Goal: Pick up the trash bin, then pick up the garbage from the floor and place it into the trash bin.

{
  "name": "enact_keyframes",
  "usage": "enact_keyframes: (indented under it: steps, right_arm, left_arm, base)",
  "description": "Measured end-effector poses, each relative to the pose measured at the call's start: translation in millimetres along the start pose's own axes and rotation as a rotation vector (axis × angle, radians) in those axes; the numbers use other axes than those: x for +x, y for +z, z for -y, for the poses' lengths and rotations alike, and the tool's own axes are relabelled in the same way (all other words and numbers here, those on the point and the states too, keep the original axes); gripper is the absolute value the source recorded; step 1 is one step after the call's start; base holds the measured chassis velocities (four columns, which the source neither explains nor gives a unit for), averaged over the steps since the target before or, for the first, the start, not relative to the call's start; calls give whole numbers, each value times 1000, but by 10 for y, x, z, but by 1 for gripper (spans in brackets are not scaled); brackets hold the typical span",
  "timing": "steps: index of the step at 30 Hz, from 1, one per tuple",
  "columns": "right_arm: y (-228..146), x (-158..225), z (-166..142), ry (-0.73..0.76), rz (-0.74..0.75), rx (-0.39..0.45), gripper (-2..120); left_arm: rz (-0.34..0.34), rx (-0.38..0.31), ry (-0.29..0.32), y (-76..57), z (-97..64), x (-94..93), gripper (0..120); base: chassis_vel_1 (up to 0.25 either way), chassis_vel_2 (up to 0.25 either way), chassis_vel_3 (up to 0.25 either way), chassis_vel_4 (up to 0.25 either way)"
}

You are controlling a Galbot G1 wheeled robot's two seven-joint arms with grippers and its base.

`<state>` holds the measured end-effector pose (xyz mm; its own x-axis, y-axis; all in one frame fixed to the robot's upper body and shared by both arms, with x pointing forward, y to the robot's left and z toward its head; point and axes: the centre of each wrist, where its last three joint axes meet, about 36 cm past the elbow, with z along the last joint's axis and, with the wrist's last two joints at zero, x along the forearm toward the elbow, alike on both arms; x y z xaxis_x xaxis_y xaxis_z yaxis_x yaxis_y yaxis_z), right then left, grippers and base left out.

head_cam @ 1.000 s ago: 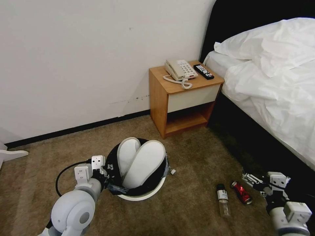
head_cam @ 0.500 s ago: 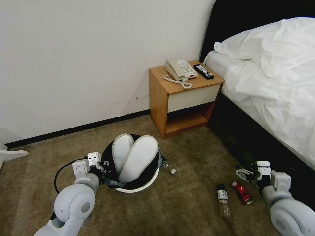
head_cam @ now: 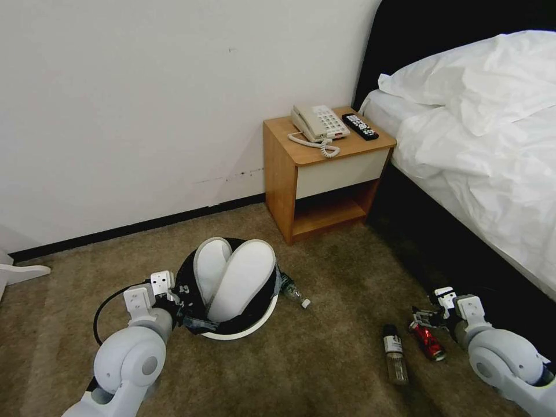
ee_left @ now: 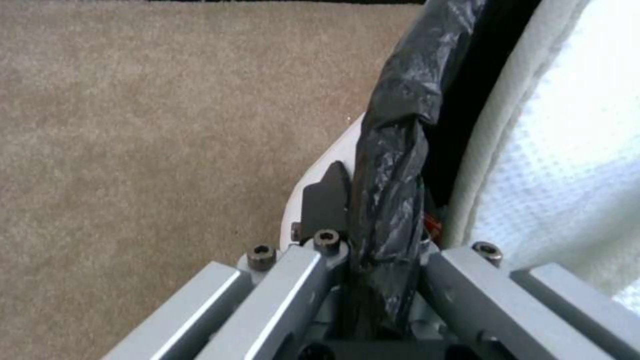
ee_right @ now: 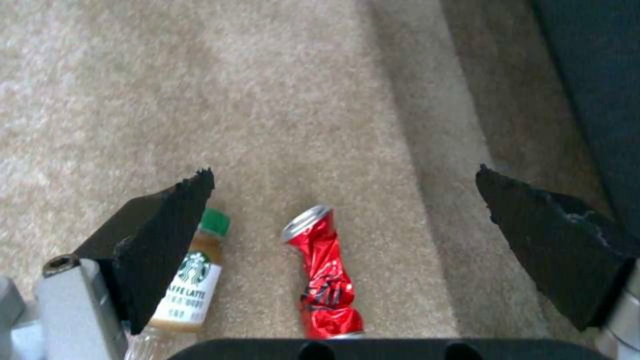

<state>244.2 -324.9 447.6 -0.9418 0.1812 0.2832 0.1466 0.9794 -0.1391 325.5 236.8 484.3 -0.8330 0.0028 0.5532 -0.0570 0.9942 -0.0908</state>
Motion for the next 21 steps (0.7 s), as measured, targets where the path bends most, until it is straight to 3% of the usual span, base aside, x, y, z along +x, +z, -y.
enact_keyframes:
  steps: [7, 14, 21]
  right_arm:
    - [-130, -250, 39, -2, -122, 22, 100]
    - [-189, -769, 157, -24, -270, 51, 100]
    - [-36, -1120, 273, -68, -404, 208, 100]
  left_arm:
    - [2, 24, -24, -34, -35, -85, 1]
    - [5, 60, -34, -38, -43, -199, 1]
    - [8, 79, -42, -2, -78, -222, 1]
  base:
    - [0, 0, 0, 0]
    - [0, 0, 0, 0]
    - [0, 0, 0, 0]
